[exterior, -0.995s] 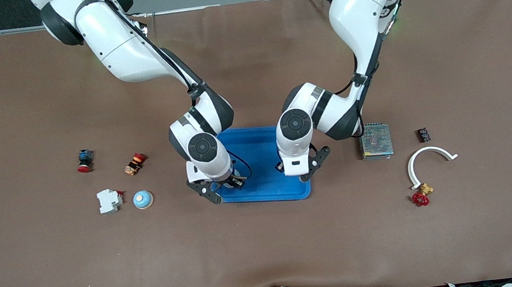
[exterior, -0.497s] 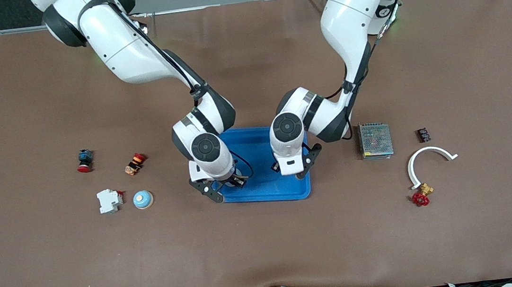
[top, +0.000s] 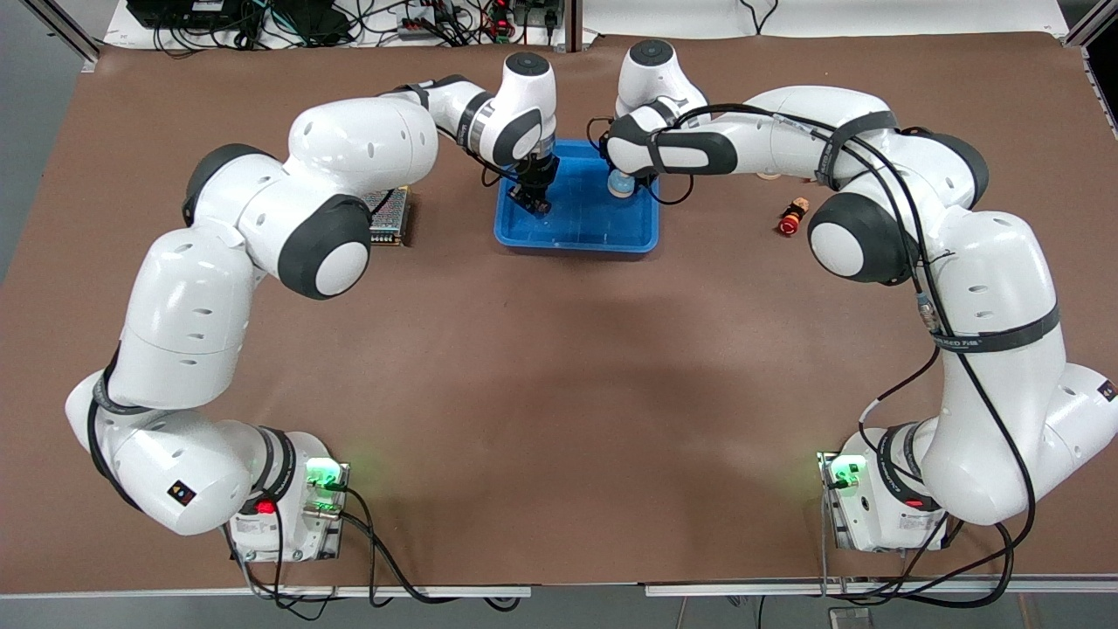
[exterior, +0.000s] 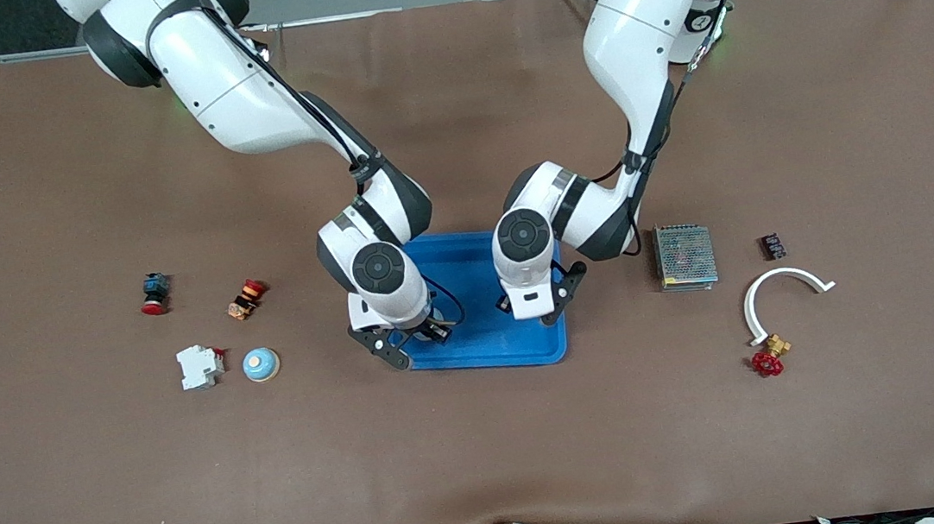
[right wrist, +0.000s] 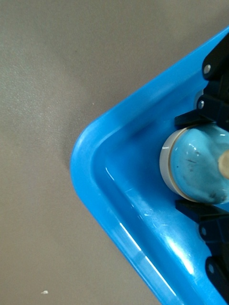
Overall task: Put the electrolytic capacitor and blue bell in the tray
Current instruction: 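Lower and release the bell and capacitor into the tray with both grippers, then reach the other bell and second capacitor with the right and left grippers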
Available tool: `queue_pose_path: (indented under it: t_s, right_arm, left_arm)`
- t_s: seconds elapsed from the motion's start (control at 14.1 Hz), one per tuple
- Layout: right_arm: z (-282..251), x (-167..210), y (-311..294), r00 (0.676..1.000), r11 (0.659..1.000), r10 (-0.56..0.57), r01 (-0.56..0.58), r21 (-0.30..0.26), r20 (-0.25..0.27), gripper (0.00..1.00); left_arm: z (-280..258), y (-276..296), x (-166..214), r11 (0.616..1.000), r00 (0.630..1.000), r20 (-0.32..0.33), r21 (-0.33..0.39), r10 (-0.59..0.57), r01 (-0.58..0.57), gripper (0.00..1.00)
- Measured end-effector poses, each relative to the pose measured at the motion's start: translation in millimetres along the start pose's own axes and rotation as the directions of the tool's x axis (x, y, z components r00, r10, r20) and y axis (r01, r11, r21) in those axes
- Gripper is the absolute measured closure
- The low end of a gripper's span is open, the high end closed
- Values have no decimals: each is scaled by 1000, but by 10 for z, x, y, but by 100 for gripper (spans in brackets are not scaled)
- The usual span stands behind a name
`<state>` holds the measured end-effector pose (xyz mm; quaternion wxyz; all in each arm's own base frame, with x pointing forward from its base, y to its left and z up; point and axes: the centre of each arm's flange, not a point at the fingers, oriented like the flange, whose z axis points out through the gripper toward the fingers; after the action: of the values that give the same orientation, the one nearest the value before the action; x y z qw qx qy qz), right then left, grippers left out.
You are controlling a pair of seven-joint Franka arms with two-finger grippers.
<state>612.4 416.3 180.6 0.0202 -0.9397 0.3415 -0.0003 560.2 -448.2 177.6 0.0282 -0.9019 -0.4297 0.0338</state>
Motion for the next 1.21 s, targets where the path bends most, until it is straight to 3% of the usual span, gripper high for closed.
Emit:
queue_pose_path:
  t_s: [0.14,0.36,0.5,0.85,1.21]
  right_arm:
    - [9,-4,1,1000,1000,-1,1,-1,0,27]
    - [13,-33,-6,1000,1000,-9,9,-3,-5,1]
    - [12,-74,-19,1000,1000,-17,17,-4,-7,0]
    - [-5,-100,-24,1000,999,-24,23,-24,-5,0]
    - [-267,23,-73,1000,996,-30,30,-81,2,0]
  left_arm:
    - [-9,2,3,1000,1000,-2,-1,1,-1,48]
    - [-162,4,49,999,999,-43,3,33,-33,19]
    - [-470,-20,114,996,994,-73,19,86,-85,1]
    - [-1553,-252,683,976,973,-70,40,218,-216,0]
    - [-2410,-871,2025,921,922,-23,63,386,-384,0]
